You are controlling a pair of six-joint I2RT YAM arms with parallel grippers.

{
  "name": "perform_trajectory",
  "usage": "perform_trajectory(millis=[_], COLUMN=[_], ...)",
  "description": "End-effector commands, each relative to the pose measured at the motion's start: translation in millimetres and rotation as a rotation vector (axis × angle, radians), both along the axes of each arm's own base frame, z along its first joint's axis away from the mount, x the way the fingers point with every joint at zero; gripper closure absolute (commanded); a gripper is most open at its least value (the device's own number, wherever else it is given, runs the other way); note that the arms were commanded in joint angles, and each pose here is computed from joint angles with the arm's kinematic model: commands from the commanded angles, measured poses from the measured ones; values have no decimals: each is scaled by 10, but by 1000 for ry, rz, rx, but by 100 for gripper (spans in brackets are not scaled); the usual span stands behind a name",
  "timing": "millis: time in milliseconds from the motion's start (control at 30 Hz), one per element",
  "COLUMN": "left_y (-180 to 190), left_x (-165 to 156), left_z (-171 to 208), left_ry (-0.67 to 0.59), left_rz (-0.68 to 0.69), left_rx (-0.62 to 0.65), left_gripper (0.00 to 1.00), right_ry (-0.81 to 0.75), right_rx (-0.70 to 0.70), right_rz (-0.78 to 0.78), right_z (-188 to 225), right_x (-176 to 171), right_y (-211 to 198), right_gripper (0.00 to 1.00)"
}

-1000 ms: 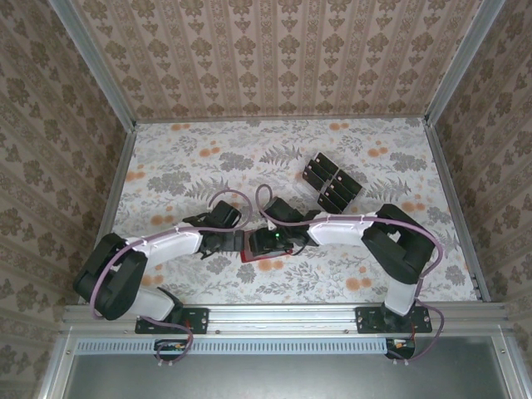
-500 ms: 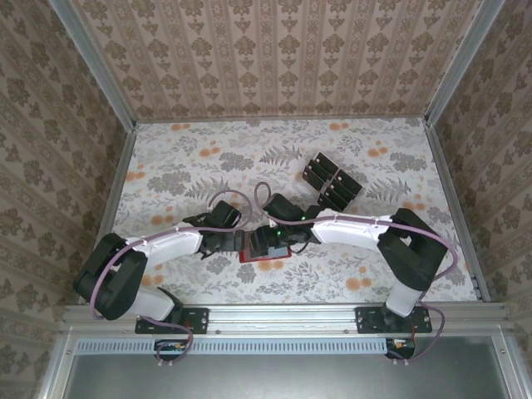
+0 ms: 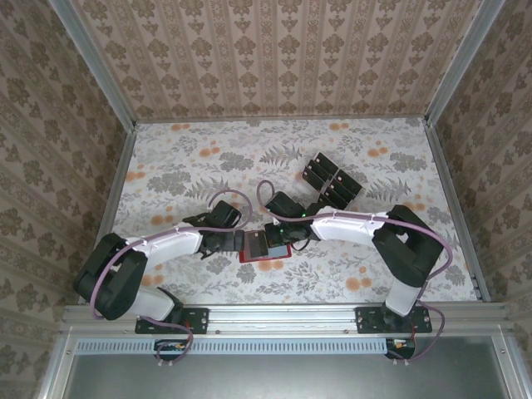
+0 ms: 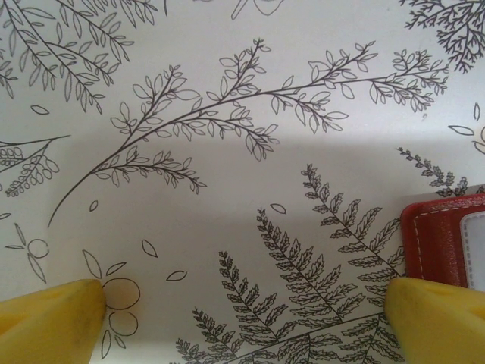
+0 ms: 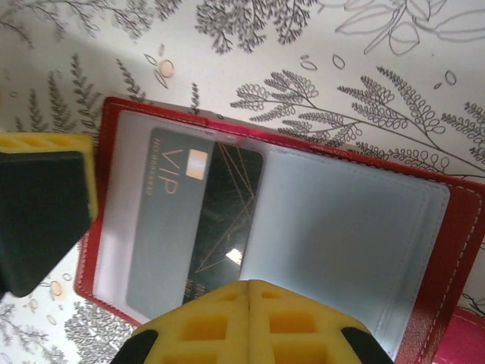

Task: Put the credit cards into the card holder
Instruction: Insert the credit card into the card holder.

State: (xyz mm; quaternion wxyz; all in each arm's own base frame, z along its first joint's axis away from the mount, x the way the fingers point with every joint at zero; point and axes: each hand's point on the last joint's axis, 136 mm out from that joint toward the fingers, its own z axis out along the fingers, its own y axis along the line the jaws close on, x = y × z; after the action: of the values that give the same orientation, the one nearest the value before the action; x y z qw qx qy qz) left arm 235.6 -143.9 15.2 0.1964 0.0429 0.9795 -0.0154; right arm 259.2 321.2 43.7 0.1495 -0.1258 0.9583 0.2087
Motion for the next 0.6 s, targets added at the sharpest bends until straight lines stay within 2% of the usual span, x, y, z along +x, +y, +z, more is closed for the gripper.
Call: perform_trajectory(millis=[0, 567], left_y=[-2, -34], left_x=[24, 11], left_z=[-50, -112], left_ry=[10, 23], left_rz=[6, 4], left_rx=[-1, -14], left_gripper=[0, 0], right_ry=[10, 43], right_rx=[13, 35], right_rz=[0, 23], right_z=[-38, -133], right_x=[26, -9], right_y=[80, 253], right_gripper=[100, 100])
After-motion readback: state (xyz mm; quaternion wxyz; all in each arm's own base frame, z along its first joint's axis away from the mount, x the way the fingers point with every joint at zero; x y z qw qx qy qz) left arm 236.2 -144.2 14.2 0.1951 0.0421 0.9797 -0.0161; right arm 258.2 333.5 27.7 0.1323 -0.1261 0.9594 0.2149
